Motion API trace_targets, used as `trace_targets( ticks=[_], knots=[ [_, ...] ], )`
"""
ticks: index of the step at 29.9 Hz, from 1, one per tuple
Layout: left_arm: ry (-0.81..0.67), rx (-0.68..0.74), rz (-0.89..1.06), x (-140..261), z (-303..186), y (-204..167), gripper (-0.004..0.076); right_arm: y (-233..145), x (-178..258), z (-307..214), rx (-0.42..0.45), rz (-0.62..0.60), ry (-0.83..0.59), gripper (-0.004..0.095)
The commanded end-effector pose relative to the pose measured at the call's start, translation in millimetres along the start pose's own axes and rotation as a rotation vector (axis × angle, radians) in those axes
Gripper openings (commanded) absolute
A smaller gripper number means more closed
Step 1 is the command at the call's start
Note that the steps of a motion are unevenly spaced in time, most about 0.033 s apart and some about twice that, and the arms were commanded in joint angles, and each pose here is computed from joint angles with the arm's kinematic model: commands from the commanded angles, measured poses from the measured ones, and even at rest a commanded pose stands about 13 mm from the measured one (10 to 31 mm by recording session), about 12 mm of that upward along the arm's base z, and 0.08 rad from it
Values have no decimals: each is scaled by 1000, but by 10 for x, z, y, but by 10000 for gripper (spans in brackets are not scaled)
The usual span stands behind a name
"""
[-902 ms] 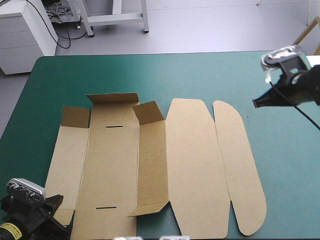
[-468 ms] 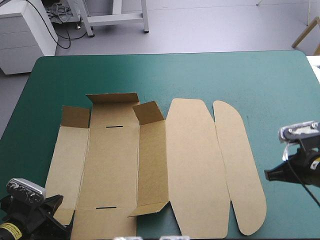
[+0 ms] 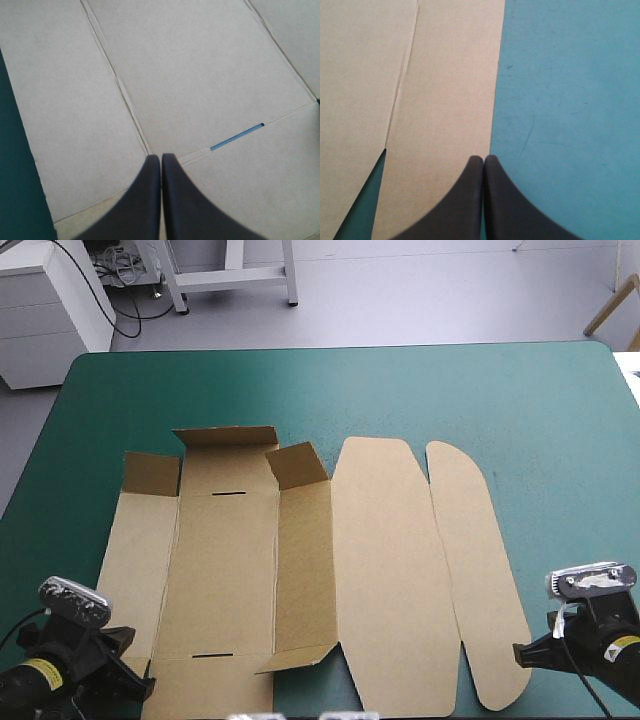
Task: Fold the box
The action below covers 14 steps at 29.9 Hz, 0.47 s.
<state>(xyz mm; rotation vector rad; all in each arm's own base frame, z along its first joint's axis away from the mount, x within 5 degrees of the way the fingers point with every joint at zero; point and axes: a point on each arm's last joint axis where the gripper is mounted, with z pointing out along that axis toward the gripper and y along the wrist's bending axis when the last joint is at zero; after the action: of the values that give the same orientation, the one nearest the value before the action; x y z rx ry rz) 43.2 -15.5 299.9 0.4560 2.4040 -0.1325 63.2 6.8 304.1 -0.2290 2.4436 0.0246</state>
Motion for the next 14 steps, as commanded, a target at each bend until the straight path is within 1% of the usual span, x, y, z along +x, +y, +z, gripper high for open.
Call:
trace_targets(
  ticks=[1, 6, 9, 11, 14],
  knots=[
    [-60, 6, 3, -199, 18, 3, -10, 9, -72, 3, -13, 16, -75, -19],
    [-76, -12, 3, -313, 100, 28, -10, 7, -72, 21, -10, 18, -83, -19],
    [-45, -52, -27, -391, 192, 73, -10, 6, -78, 21, -10, 16, -89, -19],
    [-28, -58, -25, -490, 234, 86, -10, 6, -80, 21, -10, 16, -91, -19],
    [-45, -61, -23, -712, 294, 102, -10, 5, -83, 20, -9, 16, -95, -19]
  ],
)
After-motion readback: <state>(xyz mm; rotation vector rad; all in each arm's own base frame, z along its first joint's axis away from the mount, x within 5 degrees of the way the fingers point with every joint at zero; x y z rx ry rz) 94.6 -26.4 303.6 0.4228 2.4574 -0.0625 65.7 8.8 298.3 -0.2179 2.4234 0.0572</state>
